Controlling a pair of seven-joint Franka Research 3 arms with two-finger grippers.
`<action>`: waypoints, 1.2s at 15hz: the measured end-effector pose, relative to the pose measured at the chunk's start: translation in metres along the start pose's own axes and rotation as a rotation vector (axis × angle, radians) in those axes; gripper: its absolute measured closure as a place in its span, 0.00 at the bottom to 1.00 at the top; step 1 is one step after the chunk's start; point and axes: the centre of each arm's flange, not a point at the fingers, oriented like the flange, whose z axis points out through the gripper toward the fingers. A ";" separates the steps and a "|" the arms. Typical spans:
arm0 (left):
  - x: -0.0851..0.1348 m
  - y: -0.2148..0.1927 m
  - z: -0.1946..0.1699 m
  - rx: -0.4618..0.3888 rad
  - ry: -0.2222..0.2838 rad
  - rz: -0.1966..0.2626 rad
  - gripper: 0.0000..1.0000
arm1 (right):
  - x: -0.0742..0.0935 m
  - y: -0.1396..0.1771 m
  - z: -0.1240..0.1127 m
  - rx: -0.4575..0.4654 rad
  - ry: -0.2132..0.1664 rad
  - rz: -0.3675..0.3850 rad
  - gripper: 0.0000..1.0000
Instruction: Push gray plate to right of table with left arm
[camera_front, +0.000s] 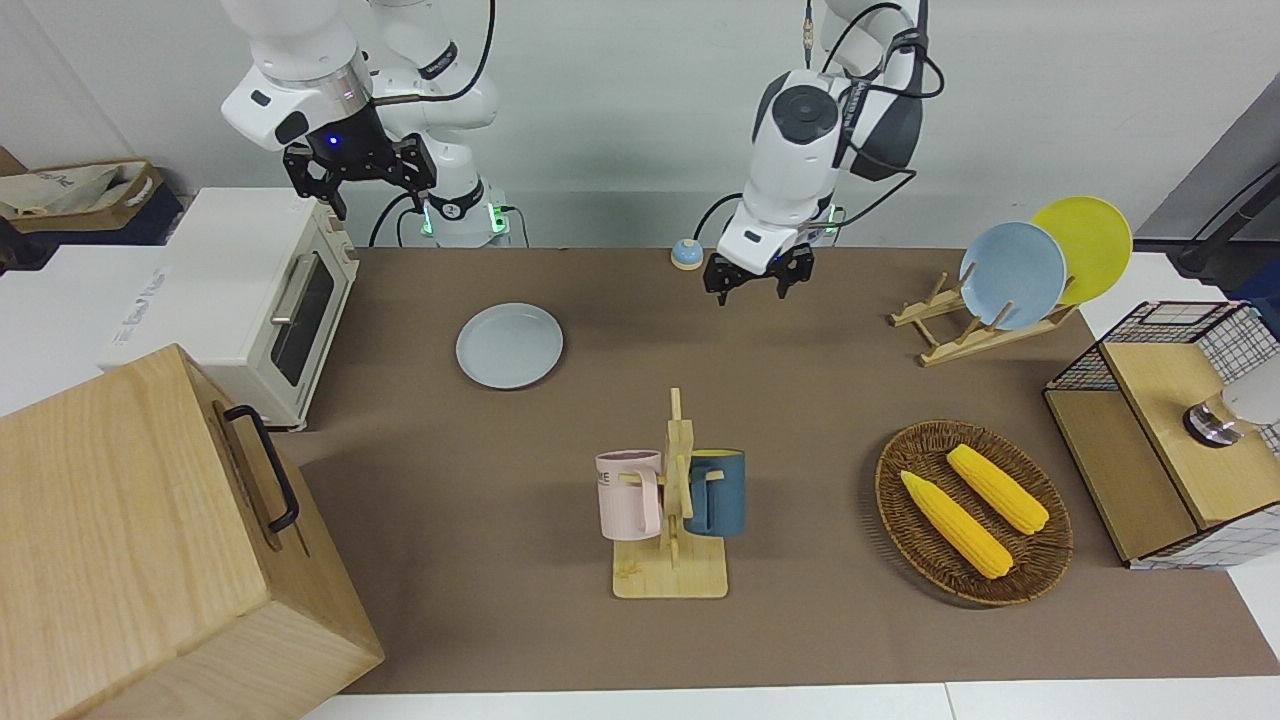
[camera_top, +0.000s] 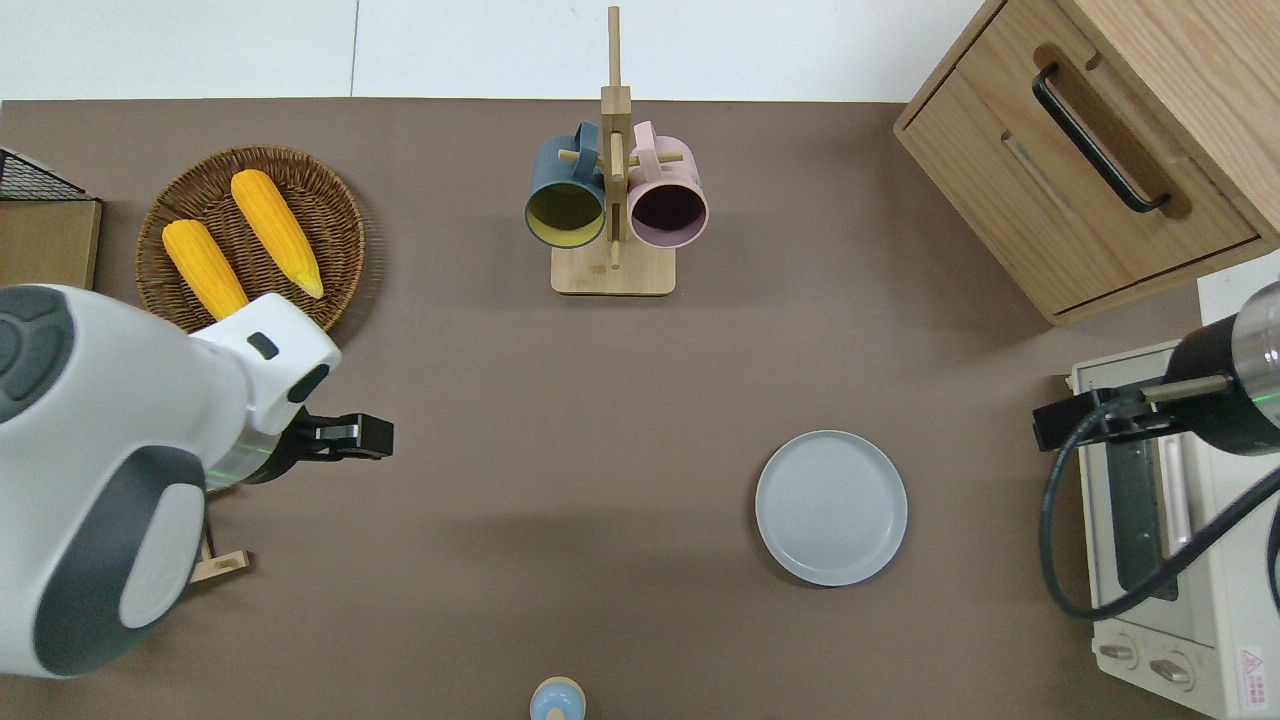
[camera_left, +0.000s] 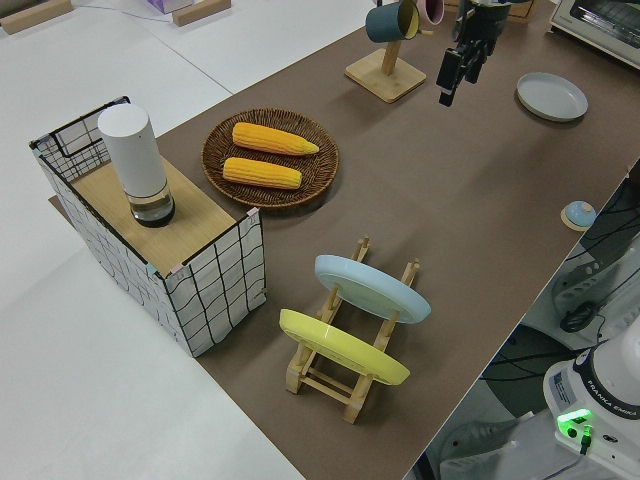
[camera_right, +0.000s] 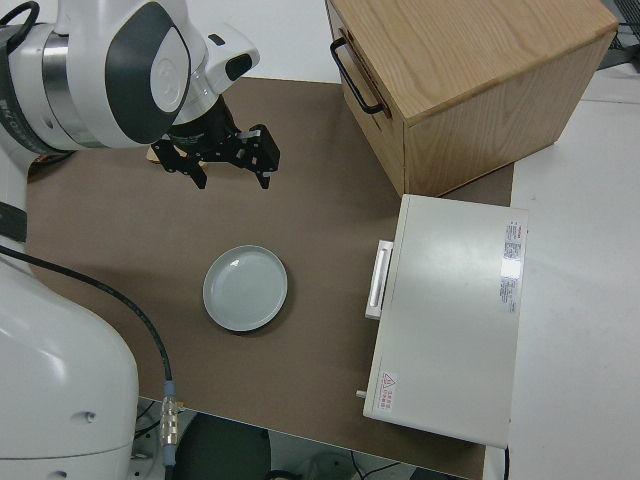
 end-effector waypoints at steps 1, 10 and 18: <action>0.000 -0.016 -0.006 -0.004 0.006 0.012 0.00 | 0.000 0.000 0.000 0.000 0.000 0.000 0.01; -0.001 -0.096 -0.039 -0.028 0.031 0.064 0.00 | 0.000 0.000 0.000 0.000 0.000 0.000 0.01; -0.001 -0.096 -0.060 -0.025 0.056 0.070 0.00 | 0.000 0.000 0.000 0.000 0.000 0.000 0.01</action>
